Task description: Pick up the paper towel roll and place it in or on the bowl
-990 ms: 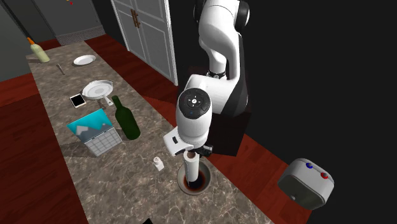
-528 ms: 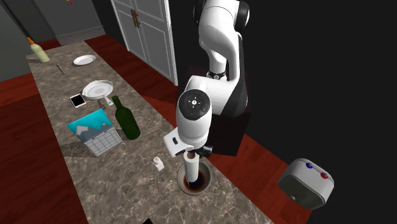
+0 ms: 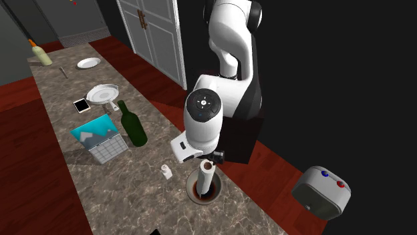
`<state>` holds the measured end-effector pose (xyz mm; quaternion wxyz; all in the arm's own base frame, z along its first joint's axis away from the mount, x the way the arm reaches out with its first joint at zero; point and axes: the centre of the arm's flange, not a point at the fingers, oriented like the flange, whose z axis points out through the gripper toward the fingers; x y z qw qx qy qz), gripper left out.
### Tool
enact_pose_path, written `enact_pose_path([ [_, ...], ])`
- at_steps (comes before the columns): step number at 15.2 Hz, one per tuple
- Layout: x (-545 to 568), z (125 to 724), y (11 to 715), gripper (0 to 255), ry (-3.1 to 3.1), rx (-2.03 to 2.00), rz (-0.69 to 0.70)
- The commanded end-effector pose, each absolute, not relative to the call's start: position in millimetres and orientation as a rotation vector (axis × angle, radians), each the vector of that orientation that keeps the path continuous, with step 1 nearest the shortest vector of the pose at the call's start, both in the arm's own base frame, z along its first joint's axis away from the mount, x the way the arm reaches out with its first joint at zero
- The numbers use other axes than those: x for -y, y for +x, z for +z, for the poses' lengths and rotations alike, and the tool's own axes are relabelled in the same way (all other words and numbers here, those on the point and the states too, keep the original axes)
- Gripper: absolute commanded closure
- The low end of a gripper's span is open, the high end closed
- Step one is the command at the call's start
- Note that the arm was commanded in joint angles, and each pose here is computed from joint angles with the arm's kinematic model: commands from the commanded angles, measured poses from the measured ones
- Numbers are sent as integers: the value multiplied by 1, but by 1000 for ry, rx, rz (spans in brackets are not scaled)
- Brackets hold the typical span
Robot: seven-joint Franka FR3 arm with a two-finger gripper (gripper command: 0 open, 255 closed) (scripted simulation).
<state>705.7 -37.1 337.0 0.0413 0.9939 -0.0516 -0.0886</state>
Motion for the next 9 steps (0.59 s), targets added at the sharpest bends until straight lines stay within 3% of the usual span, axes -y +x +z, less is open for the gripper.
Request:
enact_pose_path([
  [1,34,359,709,0,3043,158,-272],
  [9,34,369,711,0,3043,158,-272],
])
